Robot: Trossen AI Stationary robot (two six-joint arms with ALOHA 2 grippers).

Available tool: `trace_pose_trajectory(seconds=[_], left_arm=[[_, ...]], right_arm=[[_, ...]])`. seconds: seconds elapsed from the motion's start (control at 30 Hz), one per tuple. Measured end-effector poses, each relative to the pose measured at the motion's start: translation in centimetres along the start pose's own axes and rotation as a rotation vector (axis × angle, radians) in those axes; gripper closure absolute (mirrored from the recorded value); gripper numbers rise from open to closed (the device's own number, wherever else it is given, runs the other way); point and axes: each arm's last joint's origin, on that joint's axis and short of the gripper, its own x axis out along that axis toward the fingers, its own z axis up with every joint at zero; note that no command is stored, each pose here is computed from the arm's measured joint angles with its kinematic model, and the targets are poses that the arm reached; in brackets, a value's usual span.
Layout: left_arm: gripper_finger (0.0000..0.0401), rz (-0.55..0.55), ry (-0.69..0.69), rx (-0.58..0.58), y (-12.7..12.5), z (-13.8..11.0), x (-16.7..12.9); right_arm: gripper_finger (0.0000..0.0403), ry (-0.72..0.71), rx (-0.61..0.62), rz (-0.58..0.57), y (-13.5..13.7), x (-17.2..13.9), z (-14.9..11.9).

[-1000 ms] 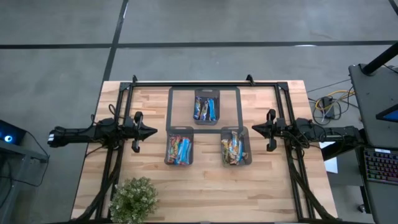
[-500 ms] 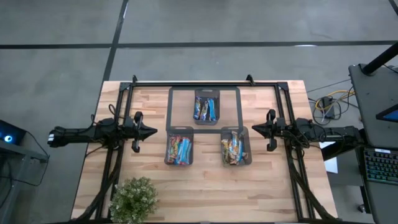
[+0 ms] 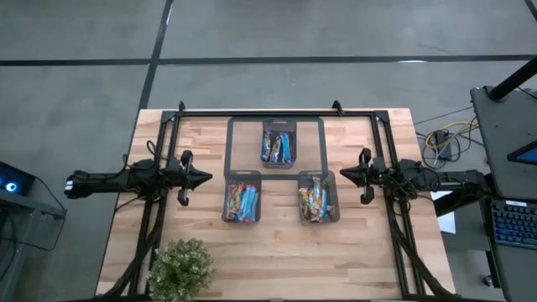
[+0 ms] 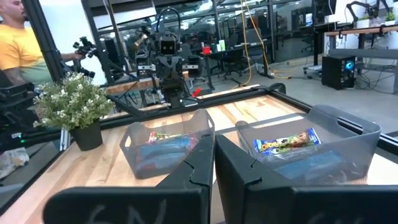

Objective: Pick and place Granola Bars by type
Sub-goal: Return to Home Position

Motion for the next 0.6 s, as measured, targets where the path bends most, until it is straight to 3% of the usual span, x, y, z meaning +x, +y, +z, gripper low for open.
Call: trace_pose_trajectory(seconds=[0.6], left_arm=[[0.0401, -0.017, -0.01, 0.015, -0.07, 0.12, 0.0]], right_arm=[[0.0394, 0.0, 0.004, 0.0, 0.0, 0.01, 0.0]])
